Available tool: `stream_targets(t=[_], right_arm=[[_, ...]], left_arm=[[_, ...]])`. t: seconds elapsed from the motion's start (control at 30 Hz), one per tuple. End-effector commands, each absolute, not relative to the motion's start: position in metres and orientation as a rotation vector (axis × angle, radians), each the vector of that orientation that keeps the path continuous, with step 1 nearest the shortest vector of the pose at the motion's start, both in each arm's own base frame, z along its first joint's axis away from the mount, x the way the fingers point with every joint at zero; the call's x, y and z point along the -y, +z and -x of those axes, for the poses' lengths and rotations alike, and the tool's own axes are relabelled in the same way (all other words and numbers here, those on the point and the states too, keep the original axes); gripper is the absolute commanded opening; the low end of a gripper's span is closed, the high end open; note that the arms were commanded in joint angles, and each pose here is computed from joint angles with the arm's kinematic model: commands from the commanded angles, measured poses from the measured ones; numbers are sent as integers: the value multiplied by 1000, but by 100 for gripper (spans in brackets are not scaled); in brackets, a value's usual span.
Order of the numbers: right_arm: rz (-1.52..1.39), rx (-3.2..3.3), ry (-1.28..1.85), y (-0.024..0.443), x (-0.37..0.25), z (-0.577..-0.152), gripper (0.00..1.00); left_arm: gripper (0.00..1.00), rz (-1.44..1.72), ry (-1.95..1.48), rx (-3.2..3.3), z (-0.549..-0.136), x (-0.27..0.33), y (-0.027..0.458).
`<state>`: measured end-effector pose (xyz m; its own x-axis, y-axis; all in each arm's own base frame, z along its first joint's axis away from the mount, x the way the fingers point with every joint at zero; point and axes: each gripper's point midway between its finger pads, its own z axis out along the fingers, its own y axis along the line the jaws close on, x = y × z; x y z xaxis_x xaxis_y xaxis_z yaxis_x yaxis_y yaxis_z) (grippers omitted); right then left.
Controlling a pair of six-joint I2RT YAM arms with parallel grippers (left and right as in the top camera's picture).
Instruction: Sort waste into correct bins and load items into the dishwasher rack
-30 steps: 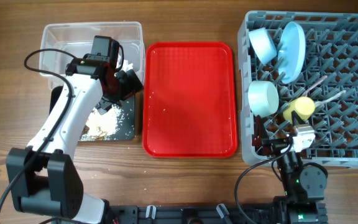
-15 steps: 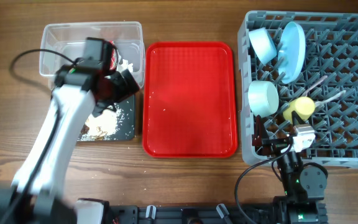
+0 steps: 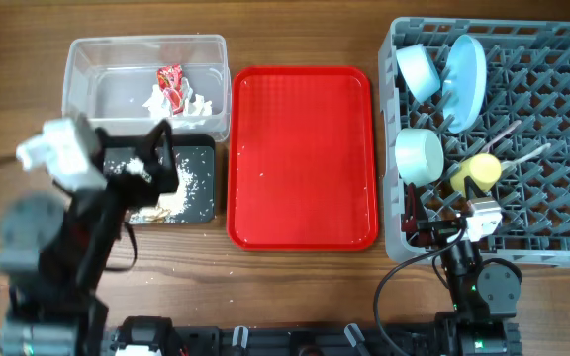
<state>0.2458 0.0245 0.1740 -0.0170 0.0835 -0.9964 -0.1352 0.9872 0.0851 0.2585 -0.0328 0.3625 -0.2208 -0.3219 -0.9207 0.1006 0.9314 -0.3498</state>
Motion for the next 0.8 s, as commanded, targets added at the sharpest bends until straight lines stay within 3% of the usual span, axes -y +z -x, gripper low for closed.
stream_targets(t=[0.0, 0.47, 0.77], right_arm=[[36, -1565, 159, 177, -23, -246, 100], [36, -1565, 159, 177, -23, -246, 100], [36, -1565, 159, 177, -23, -246, 100]], left_arm=[[100, 84, -373, -1742, -251, 31, 322], [100, 43, -366, -1577, -240, 30, 234], [100, 41, -350, -1553, -236, 28, 208]])
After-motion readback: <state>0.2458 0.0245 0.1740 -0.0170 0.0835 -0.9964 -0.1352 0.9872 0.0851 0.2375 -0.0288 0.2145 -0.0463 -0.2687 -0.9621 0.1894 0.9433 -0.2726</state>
